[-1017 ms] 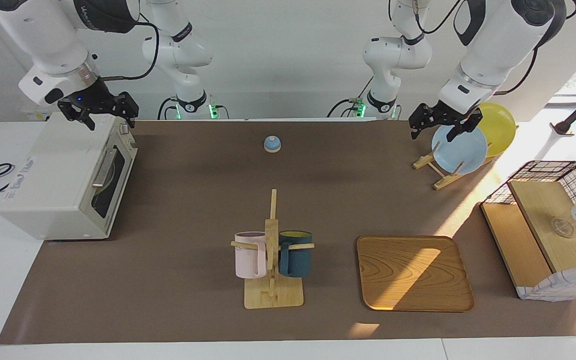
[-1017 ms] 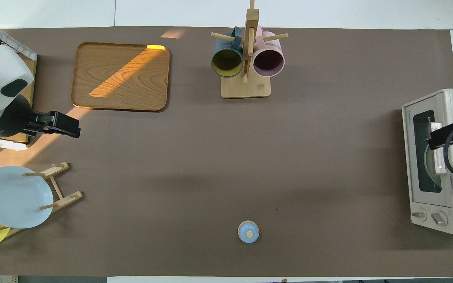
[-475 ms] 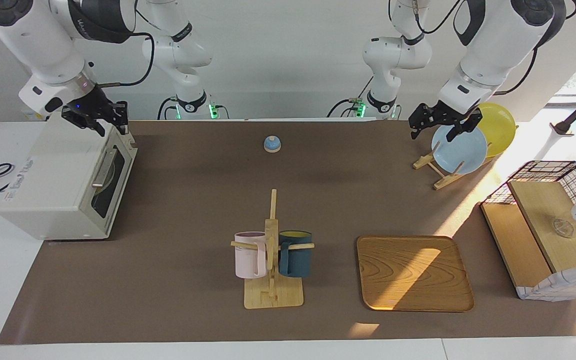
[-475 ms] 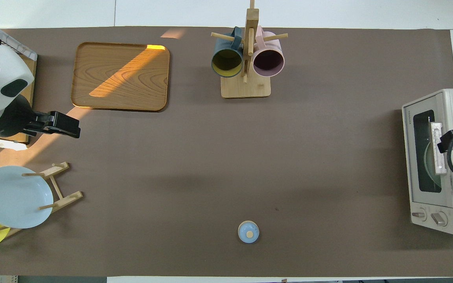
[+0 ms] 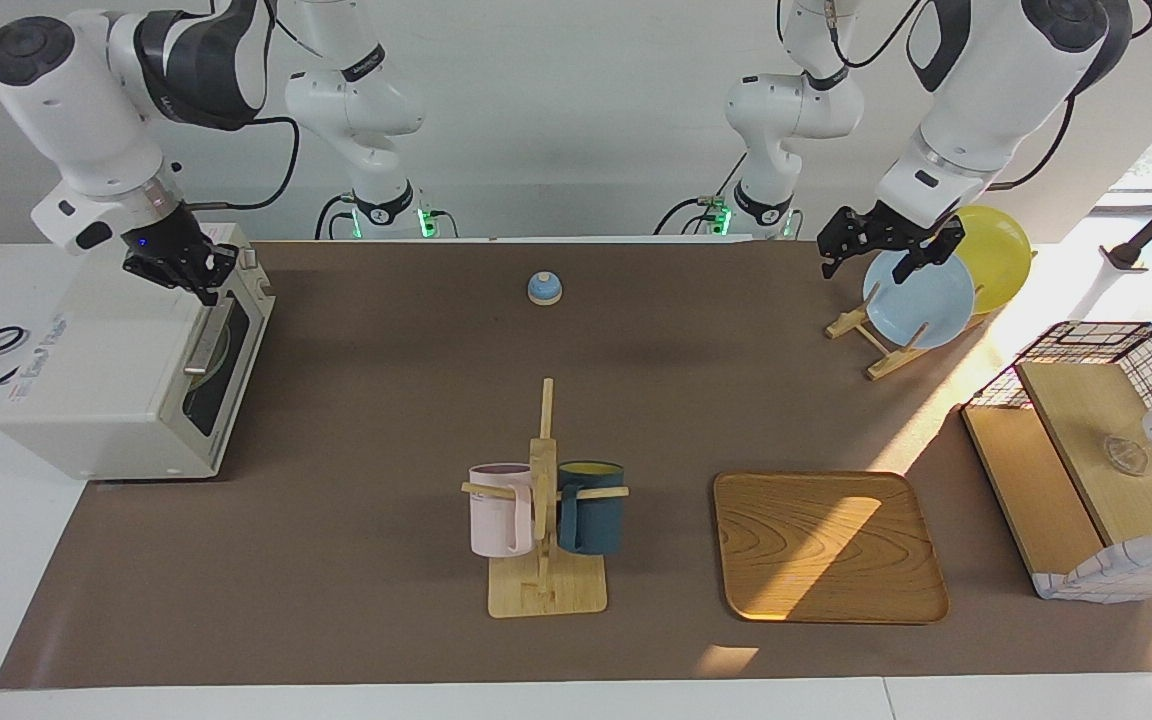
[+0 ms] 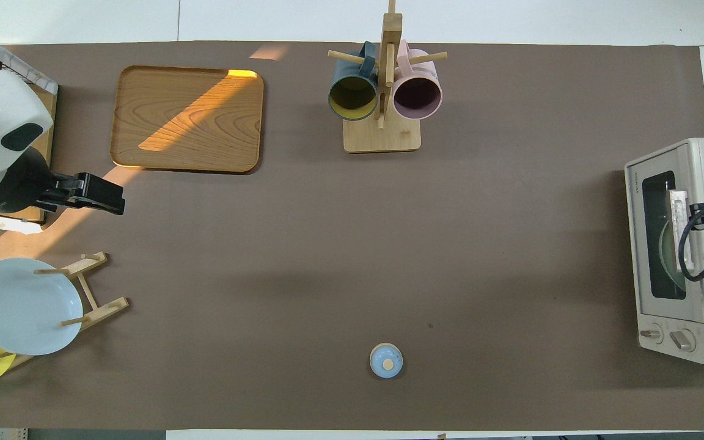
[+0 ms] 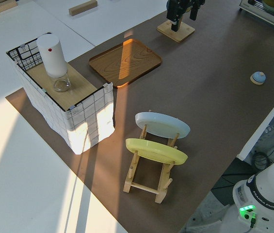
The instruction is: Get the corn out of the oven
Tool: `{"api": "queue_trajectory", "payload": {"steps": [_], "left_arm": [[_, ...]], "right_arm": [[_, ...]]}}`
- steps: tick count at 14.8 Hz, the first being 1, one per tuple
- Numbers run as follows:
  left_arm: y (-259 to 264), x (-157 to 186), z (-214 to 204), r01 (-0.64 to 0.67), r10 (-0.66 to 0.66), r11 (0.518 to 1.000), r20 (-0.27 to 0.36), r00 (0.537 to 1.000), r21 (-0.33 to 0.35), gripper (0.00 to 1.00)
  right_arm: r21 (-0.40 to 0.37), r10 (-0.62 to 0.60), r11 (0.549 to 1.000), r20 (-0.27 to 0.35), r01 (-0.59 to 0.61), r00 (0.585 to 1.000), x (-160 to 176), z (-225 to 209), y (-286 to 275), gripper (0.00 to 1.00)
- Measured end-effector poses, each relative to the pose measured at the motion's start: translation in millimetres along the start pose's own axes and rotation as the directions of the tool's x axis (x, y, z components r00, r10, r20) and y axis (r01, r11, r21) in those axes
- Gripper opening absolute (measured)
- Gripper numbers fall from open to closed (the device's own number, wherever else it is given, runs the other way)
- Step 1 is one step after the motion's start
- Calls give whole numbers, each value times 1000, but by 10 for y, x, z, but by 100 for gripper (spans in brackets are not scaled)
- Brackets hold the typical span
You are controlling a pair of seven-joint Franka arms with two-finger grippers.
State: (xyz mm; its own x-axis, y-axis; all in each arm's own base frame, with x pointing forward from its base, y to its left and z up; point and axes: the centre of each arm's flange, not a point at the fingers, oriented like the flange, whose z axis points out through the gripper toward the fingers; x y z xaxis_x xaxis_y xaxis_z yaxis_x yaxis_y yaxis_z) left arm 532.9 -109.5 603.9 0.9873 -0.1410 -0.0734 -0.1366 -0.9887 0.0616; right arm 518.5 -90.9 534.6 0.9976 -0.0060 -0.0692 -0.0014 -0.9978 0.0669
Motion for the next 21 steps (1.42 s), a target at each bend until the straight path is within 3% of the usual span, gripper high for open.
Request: {"api": "queue_trajectory", "payload": {"steps": [3,8,17,21], "left_arm": [[0,0,0,0,0,1000,0,1000,0,100],[0,0,0,0,0,1000,0,1000,0,100],[0,0,0,0,0,1000,0,1000,0,100],[0,0,0,0,0,1000,0,1000,0,100]], "right_arm": [[-13,107,994,28,-106,994,59,249,-5,1],[-29,147,989,66,-145,987,118,521,184,1],[-33,95,995,45,-94,994,56,686,43,1],[-26,40,999,31,-40,999,55,793,-271,1]]}}
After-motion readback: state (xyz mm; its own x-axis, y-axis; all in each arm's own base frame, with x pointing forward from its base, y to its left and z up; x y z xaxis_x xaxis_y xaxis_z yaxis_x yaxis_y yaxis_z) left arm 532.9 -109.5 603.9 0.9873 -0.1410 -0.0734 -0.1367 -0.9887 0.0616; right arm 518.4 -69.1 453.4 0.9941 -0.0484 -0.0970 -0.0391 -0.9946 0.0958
